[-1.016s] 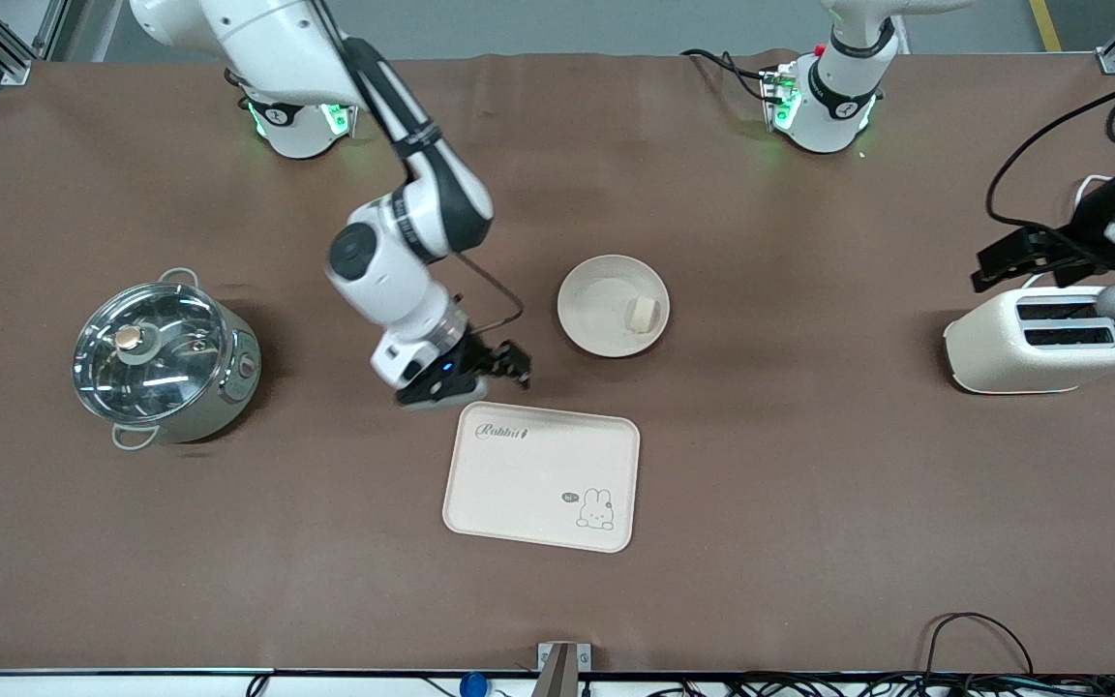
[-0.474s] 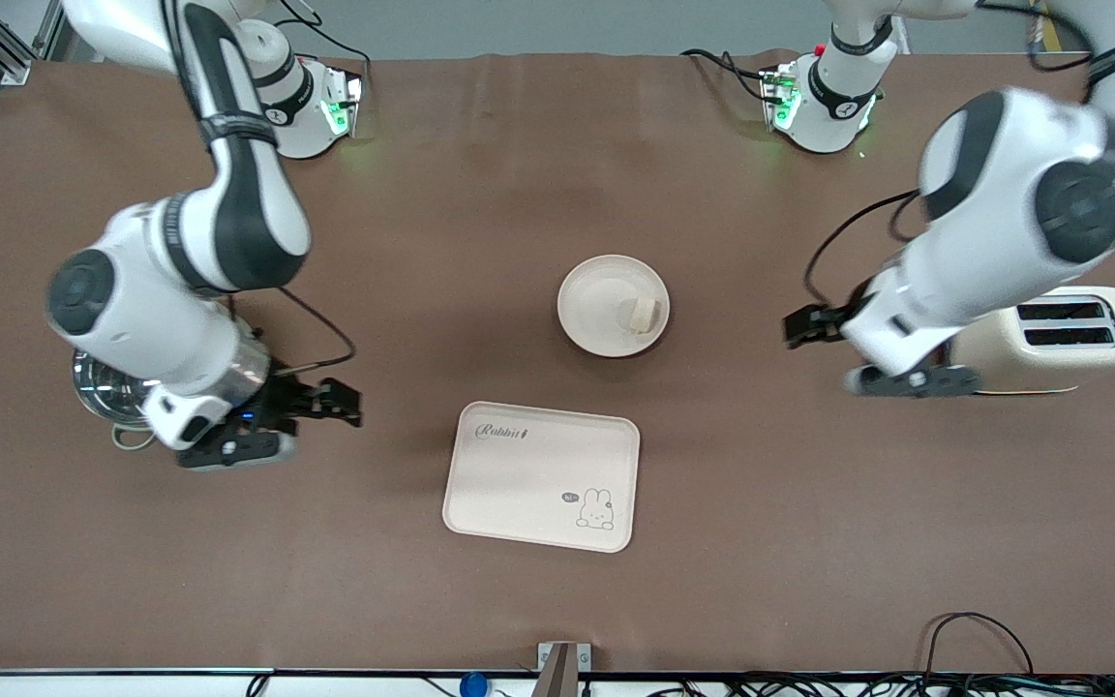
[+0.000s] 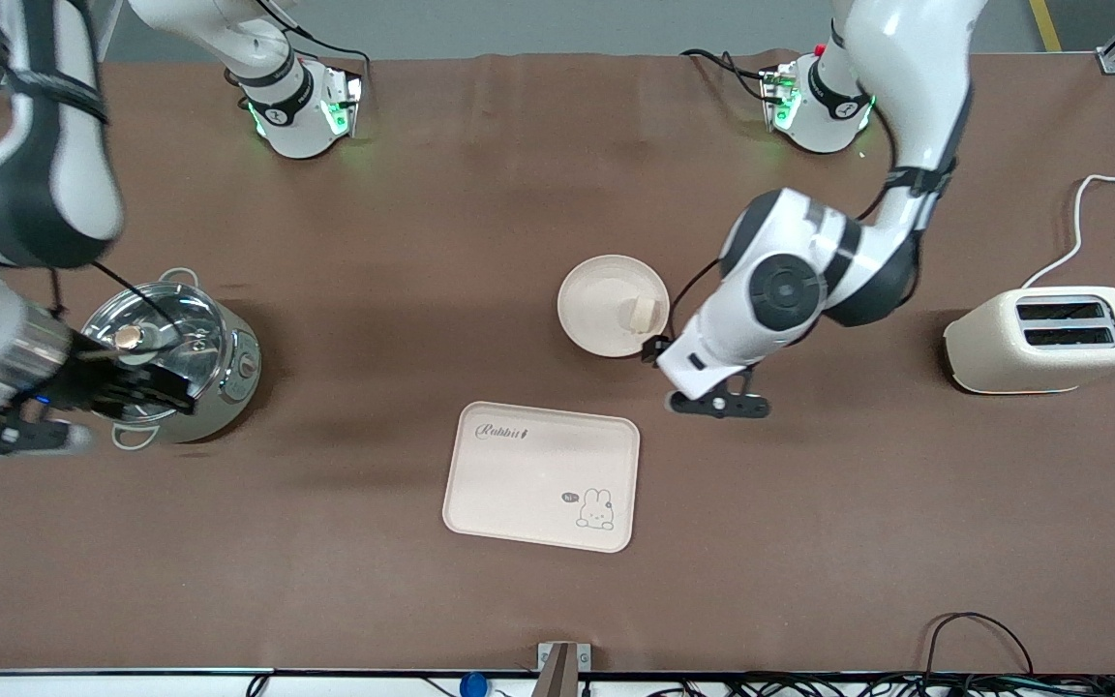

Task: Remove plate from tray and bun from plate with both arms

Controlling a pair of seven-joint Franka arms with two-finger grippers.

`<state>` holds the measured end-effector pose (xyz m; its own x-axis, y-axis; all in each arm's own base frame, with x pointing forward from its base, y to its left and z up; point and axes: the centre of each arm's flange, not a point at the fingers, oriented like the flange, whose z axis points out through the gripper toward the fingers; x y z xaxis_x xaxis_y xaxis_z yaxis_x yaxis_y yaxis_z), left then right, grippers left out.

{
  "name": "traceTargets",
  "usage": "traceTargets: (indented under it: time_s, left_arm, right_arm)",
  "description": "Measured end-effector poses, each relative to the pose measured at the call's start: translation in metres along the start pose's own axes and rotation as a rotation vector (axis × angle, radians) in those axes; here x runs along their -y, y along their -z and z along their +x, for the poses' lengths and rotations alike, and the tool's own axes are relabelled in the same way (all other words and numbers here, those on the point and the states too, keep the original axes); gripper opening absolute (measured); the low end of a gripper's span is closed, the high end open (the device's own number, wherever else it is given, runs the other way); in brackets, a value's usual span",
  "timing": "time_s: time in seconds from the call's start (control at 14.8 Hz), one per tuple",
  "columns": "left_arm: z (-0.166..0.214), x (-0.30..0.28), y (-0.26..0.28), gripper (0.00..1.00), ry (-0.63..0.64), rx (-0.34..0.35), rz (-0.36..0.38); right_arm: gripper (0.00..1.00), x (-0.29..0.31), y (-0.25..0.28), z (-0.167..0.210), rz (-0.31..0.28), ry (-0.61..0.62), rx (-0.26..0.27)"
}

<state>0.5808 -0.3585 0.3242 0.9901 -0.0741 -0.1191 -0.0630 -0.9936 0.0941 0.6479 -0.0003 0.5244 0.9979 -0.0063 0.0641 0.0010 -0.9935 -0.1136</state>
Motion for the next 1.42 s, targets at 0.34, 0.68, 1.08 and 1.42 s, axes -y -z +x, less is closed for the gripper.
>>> traceTargets:
  time_s: [0.34, 0.68, 1.08, 1.42]
  left_arm:
    - [-0.007, -0.038, -0.067, 1.0, 0.047, -0.035, 0.034]
    - [-0.047, -0.068, -0.121, 1.0, 0.111, -0.012, 0.058]
    - [-0.091, -0.042, -0.123, 1.0, 0.115, -0.037, 0.06]
    - [-0.114, -0.053, -0.134, 1.0, 0.125, -0.061, 0.044]
  right_arm:
    - [1.0, -0.021, 0.085, -0.066, 0.001, 0.002, -0.021]
    - [1.0, -0.007, 0.103, -0.116, -0.045, 0.043, -0.004]
    - [1.0, 0.02, 0.119, -0.114, -0.068, 0.085, -0.042]
    - [1.0, 0.017, 0.132, -0.11, -0.072, 0.078, -0.068]
